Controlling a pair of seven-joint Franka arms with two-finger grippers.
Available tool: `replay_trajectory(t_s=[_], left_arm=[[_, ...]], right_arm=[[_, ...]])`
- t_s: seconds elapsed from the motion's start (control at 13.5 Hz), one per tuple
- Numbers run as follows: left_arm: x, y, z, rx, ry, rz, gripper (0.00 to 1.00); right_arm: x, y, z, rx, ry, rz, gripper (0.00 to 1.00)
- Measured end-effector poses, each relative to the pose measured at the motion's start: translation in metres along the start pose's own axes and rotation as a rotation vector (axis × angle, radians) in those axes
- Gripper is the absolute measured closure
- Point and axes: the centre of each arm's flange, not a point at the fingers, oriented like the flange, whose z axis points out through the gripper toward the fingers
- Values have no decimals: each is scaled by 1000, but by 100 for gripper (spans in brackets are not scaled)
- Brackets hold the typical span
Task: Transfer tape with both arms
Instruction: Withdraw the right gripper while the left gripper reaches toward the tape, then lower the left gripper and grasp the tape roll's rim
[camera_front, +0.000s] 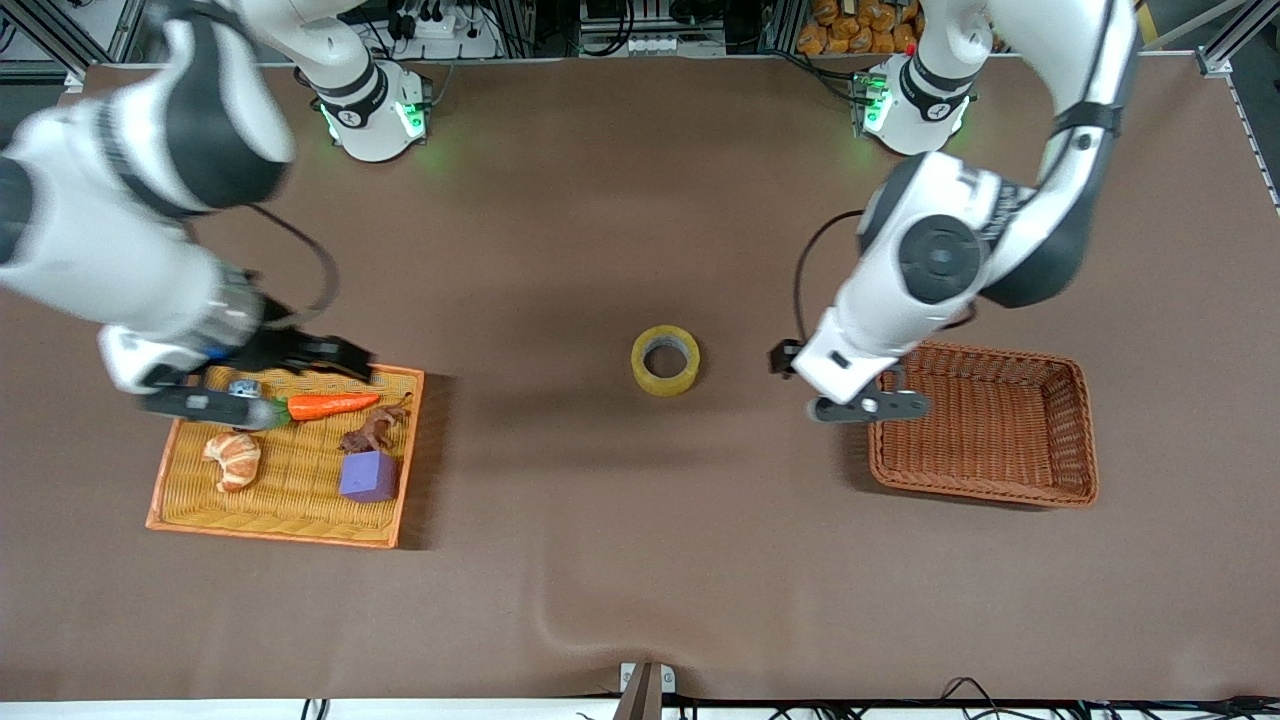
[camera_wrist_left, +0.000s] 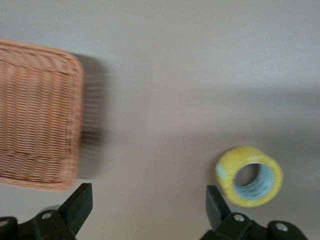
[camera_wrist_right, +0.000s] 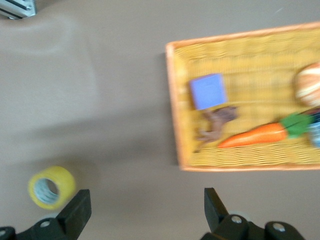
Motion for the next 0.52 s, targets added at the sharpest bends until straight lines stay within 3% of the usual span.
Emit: replay_trajectory(t_s=[0.22, 0.52], left_arm=[[-18, 37, 25, 5, -11, 3, 0], [-36, 70, 64, 19, -36, 1, 0]], right_arm=[[-19, 86, -33, -59, -11, -92, 0], [-46, 124, -64, -86, -47, -75, 0]])
